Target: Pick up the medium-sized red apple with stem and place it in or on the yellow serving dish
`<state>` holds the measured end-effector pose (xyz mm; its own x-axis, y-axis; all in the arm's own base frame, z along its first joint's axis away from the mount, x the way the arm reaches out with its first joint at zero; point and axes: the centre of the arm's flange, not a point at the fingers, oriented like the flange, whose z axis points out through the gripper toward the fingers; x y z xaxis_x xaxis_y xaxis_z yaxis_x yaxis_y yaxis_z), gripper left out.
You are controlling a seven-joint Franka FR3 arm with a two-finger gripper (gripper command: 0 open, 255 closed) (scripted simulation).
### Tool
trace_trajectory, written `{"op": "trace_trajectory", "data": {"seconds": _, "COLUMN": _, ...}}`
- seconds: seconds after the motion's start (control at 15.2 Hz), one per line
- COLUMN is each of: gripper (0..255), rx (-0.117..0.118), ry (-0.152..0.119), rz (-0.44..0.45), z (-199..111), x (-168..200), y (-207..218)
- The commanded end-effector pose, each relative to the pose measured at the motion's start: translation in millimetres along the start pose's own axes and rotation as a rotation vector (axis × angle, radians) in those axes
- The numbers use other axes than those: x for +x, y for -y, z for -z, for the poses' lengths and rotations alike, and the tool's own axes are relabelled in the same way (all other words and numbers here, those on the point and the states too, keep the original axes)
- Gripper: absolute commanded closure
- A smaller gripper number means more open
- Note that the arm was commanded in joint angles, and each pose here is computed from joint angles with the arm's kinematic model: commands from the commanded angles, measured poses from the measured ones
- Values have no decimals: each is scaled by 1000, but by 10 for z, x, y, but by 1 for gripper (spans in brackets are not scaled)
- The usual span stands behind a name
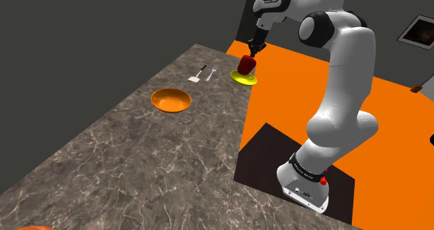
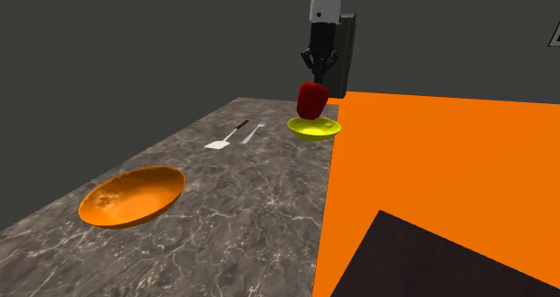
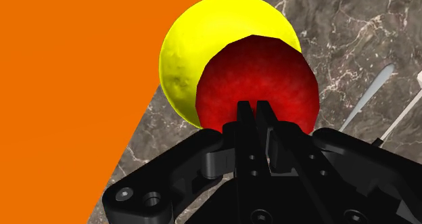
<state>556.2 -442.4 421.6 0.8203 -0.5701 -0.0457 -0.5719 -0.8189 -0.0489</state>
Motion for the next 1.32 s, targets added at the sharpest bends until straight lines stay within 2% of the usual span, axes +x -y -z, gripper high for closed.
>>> {"op": "trace_trajectory", "data": {"seconds": 0.0, "gripper": 255, "rx": 0, "ry": -1, "rz": 0, "z": -108, "x": 7, "y": -4}}
{"op": "trace_trajectory", "data": {"seconds": 0.2, "gripper": 255, "rx": 0, "ry": -1, "rz": 0, "z": -246, "x": 13, "y": -10}}
{"op": "trace_trajectory", "data": {"seconds": 0.66, "gripper": 255, "rx": 0, "ry": -1, "rz": 0, "z": -246, "x": 13, "y": -10}}
{"op": "trace_trajectory", "data": {"seconds": 0.73, "gripper": 0, "rx": 0, "ry": -1, "rz": 0, "z": -247, "x": 13, "y": -10}}
{"op": "trace_trajectory", "data": {"seconds": 1.06, "gripper": 0, "rx": 0, "ry": -1, "rz": 0, "z": -247, "x": 13, "y": -10}}
{"op": "trace_trajectory", "data": {"seconds": 1.25, "gripper": 0, "rx": 0, "ry": -1, "rz": 0, "z": 150, "x": 13, "y": -10}}
